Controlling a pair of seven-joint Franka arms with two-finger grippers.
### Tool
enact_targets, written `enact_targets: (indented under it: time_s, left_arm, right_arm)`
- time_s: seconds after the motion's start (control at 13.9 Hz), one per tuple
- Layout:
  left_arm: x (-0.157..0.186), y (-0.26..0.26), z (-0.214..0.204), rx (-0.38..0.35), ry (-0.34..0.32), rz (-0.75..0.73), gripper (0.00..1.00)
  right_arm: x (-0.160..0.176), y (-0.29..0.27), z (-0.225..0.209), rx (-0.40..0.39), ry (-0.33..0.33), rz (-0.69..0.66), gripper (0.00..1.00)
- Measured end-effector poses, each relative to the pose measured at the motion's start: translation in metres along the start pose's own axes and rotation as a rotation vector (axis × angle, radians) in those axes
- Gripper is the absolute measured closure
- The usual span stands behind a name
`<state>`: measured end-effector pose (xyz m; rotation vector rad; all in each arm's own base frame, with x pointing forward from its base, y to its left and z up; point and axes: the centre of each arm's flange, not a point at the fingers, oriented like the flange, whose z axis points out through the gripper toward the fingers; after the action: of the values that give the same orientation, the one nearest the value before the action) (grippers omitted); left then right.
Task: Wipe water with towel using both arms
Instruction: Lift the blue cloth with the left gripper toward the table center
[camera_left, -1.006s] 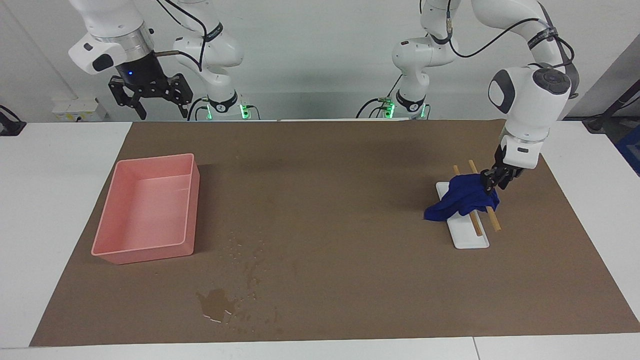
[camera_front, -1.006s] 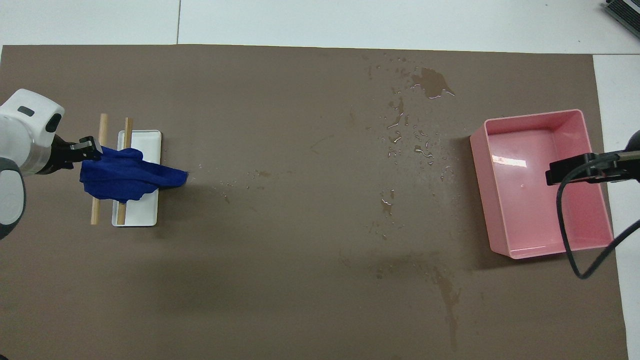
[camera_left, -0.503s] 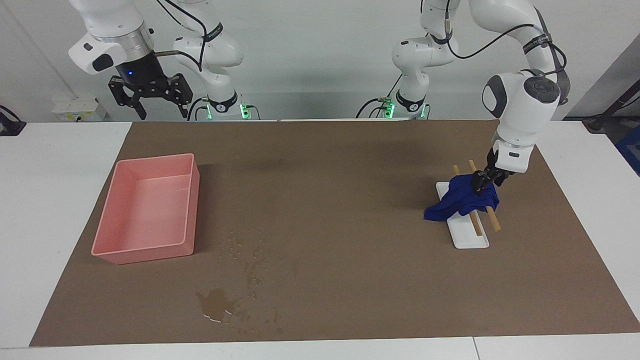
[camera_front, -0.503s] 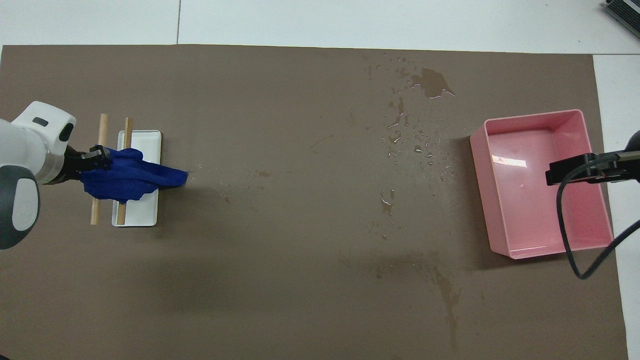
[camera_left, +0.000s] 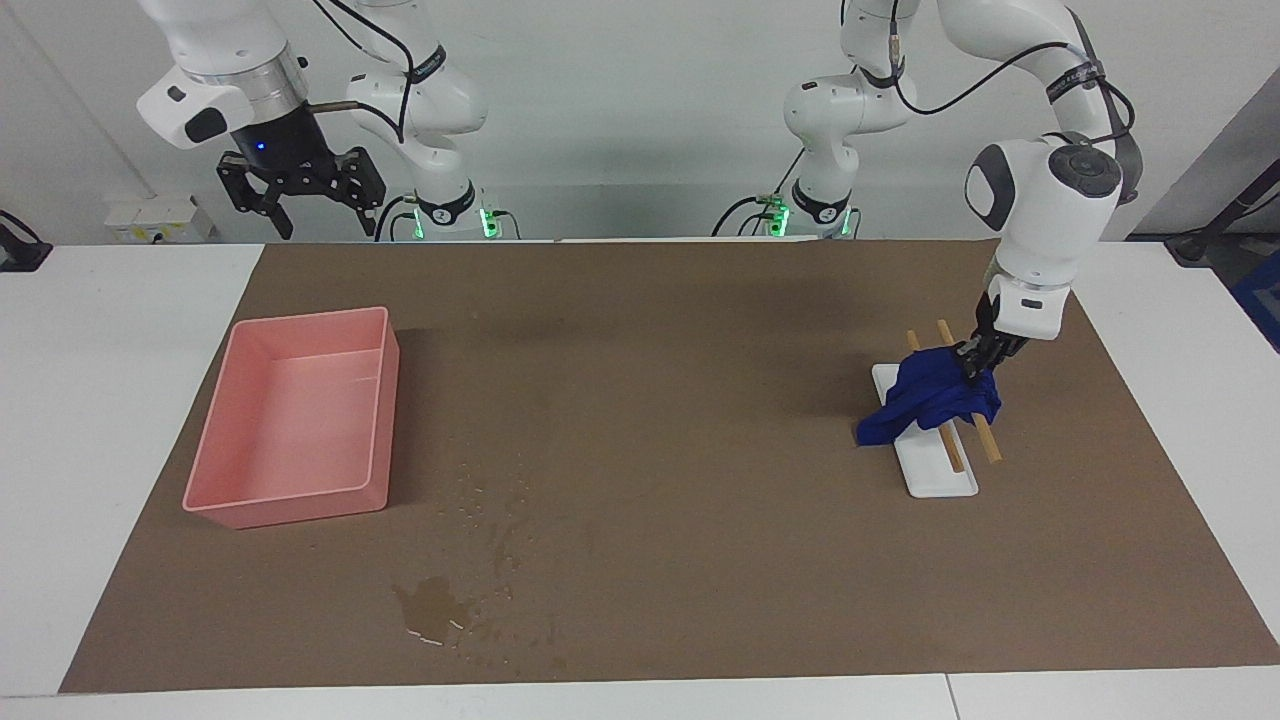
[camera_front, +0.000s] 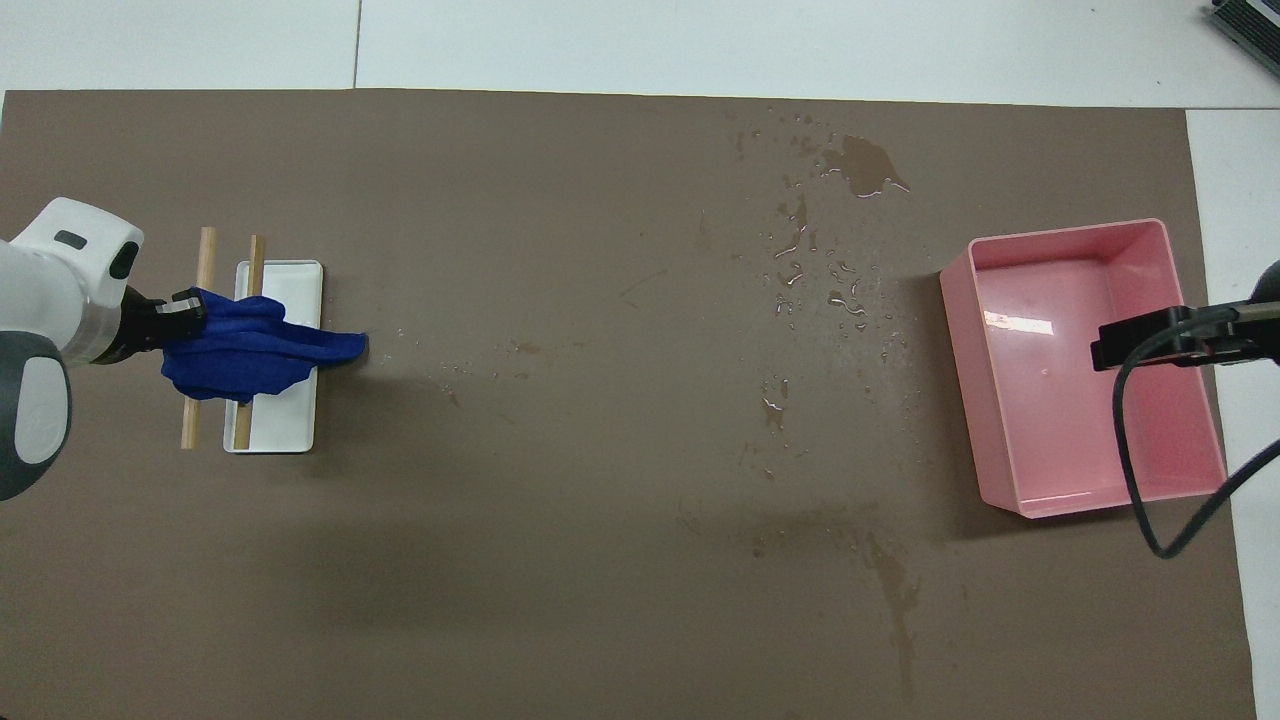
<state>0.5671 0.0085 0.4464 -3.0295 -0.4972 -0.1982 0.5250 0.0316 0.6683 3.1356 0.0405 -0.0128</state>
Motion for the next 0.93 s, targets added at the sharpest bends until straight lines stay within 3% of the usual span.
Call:
enact_targets:
  time_s: [0.14,0.5,0.72,0.93]
  left_arm:
    - [0.006,0.002,-0.016,-0.059,-0.017,-0.056,0.82]
    - [0.014,0.006,-0.088,-0.28,-0.083,-0.312,0.82]
    - [0.001,0.028,-0.128,-0.392,-0.125,-0.526,0.82]
    - [-0.029,0.077,-0.16,-0.485,-0.218,-0.664,0.82]
  right_arm:
    - [0.0,0.0,0.0,0.0,0.0,0.0,0.0]
    - [0.0,0.0,0.0,0.0,0.0,0.0,0.0]
    - [0.0,0.0,0.0,0.0,0.0,0.0,0.0]
    - [0.0,0.0,0.0,0.0,0.0,0.0,0.0]
